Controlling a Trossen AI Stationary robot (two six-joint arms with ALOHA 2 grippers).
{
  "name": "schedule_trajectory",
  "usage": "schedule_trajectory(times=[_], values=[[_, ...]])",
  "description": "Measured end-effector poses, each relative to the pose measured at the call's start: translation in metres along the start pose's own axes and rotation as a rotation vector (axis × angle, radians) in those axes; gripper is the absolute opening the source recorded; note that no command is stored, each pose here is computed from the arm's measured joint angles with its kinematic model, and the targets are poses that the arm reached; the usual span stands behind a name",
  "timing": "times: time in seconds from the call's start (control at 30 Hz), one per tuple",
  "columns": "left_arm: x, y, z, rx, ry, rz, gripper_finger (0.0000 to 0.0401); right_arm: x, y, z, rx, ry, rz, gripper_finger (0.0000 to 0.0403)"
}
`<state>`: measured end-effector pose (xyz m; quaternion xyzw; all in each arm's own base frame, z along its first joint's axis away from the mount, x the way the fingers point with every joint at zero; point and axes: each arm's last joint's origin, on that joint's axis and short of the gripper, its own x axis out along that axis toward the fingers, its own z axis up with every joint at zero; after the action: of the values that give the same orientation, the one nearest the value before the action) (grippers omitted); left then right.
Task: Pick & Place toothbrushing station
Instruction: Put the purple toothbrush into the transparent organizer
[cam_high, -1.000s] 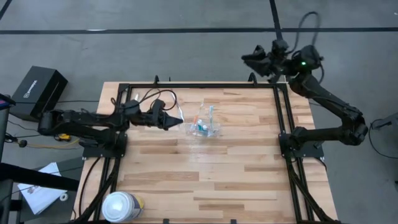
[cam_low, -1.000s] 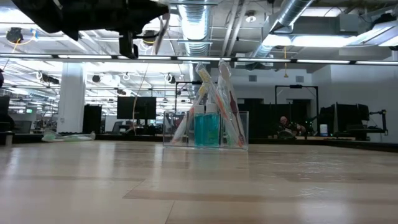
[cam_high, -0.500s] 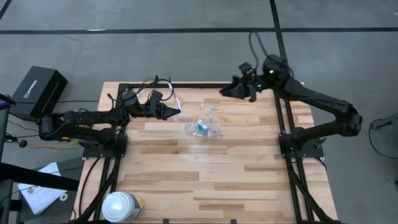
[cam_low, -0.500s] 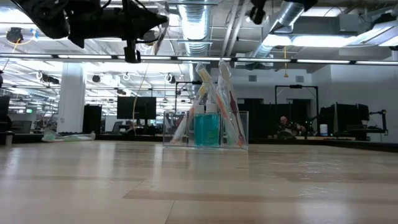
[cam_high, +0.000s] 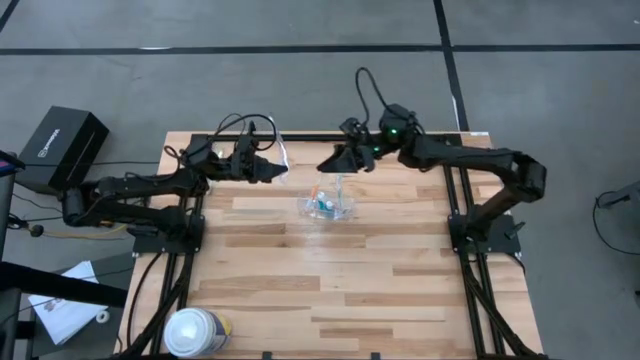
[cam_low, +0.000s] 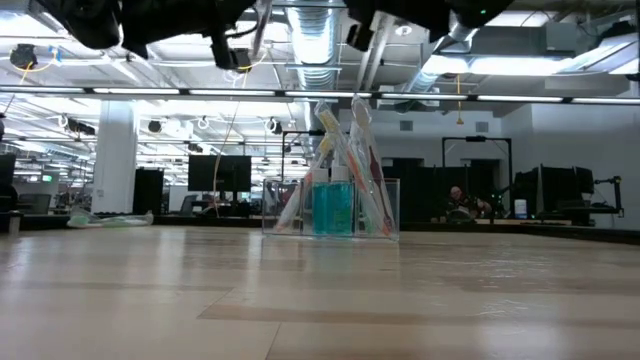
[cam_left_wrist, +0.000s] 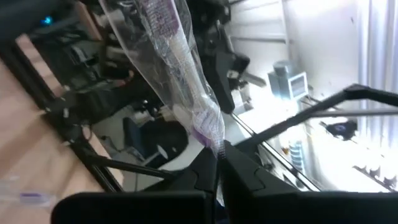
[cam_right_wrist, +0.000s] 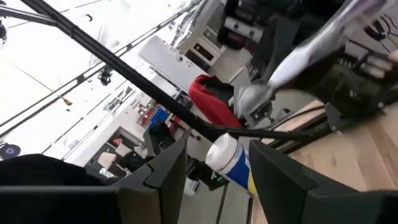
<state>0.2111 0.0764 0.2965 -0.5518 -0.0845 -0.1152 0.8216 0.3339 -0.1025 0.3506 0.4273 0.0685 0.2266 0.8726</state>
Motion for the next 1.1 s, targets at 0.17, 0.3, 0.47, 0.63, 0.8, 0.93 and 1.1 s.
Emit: schedule_trajectory(times=[0.17,0.3,0.47,0.63,0.8,0.93,1.1], values=[[0.005,-0.006,-0.006,-0.009,0.074,-0.02,0.0001,0.017,-0.001,0.018,-0.036,-0.004,0.028,0.0165],[0.008,-0.008,-0.015,-0.012,0.144,-0.043,0.0001,0.026,-0.001,0.033,-0.052,-0.013,0.04,0.0167],[0.011,-0.01,-0.023,0.0,0.201,-0.065,0.0001,0.036,-0.012,0.04,-0.001,0.021,0.011,0.0166],[0.011,-0.01,-0.024,0.045,0.207,-0.066,0.0001,0.047,-0.019,0.038,0.061,0.058,0.013,0.0168],[0.011,-0.008,-0.023,0.085,0.206,-0.057,0.0001,0.055,-0.02,0.035,0.122,0.084,0.023,0.0166],[0.011,-0.005,-0.024,0.105,0.214,-0.036,0.0001,0.058,-0.02,0.031,0.155,0.103,0.01,0.0166],[0.011,-0.006,-0.024,0.129,0.214,-0.039,0.0001,0.059,-0.02,0.029,0.189,0.101,0.001,0.0165]])
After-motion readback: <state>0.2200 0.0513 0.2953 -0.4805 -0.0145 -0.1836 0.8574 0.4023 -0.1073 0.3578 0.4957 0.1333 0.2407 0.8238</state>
